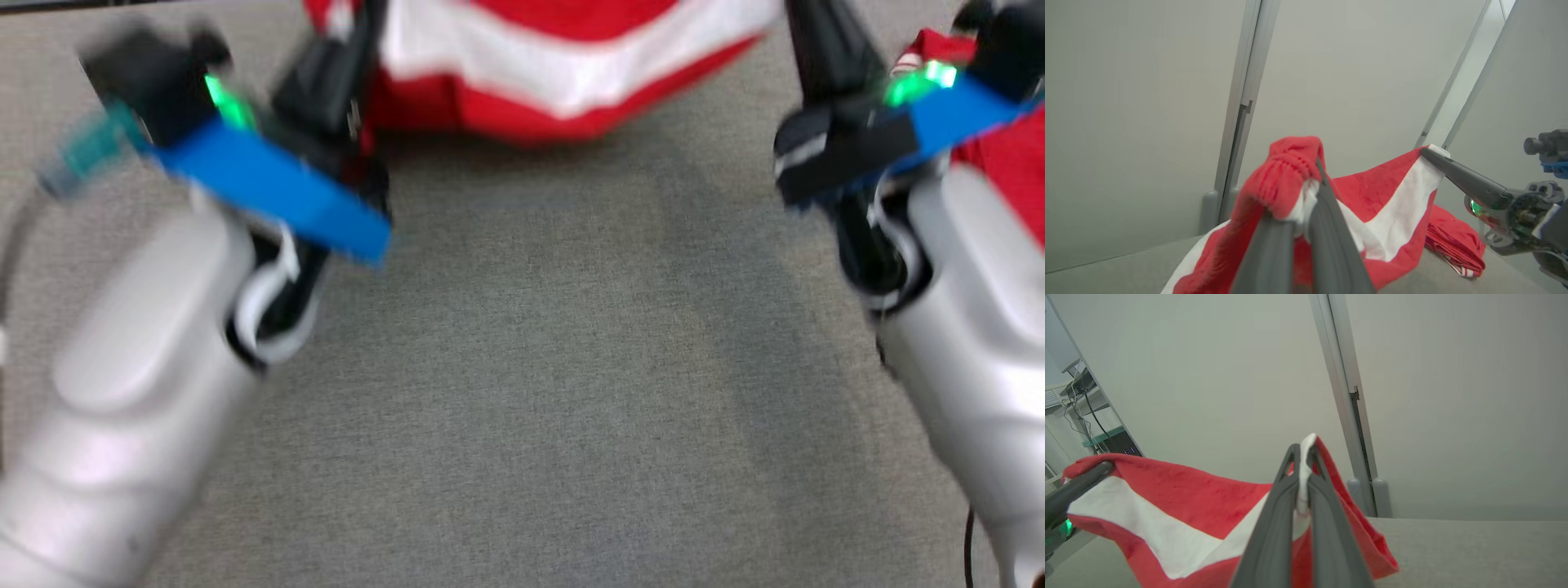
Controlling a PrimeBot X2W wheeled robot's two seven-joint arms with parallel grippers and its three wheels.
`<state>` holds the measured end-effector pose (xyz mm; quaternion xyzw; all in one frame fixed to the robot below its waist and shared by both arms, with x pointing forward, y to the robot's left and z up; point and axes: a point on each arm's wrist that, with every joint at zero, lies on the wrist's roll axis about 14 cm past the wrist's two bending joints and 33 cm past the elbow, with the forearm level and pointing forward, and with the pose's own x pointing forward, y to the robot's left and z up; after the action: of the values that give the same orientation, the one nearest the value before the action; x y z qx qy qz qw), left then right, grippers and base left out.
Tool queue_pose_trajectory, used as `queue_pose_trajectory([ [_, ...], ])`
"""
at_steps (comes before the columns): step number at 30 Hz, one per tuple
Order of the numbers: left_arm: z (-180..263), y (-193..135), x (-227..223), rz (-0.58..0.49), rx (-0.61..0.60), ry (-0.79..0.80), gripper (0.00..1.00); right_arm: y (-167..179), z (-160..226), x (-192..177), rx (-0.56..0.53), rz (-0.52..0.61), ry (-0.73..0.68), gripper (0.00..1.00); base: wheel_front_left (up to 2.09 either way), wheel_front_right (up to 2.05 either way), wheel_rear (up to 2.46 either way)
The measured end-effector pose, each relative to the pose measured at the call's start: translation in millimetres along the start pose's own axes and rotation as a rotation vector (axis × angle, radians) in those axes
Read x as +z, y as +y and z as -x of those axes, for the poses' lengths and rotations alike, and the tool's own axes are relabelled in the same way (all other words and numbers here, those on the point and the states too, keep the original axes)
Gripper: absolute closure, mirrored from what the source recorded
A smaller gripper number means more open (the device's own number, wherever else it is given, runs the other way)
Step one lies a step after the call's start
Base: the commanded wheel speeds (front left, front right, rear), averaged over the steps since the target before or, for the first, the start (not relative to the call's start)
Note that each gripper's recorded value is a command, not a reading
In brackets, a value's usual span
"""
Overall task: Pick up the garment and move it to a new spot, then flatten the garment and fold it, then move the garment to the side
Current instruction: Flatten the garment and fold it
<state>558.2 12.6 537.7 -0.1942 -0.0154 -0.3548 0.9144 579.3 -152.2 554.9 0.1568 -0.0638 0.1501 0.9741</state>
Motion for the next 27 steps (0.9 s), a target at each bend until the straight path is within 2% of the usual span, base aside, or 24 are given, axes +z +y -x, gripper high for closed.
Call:
queue_pose_trajectory([
  [7, 79, -21, -56, 0.053, 0.083, 0.114, 1.00, 10, 68, -38, -0.027, -0.075, 0.103, 1.00, 0.00, 0.00, 0.00],
  [13, 135, -48, -77, 0.071, 0.126, 0.177, 1.00, 18, 127, -54, -0.057, -0.117, 0.164, 1.00, 0.00, 0.00, 0.00],
  [22, 187, -87, -92, 0.092, 0.137, 0.221, 1.00, 34, 199, -69, -0.109, -0.204, 0.213, 1.00, 0.00, 0.00, 0.00],
  [27, 204, -97, -96, 0.108, 0.153, 0.231, 1.00, 35, 228, -75, -0.146, -0.227, 0.228, 1.00, 0.00, 0.00, 0.00],
])
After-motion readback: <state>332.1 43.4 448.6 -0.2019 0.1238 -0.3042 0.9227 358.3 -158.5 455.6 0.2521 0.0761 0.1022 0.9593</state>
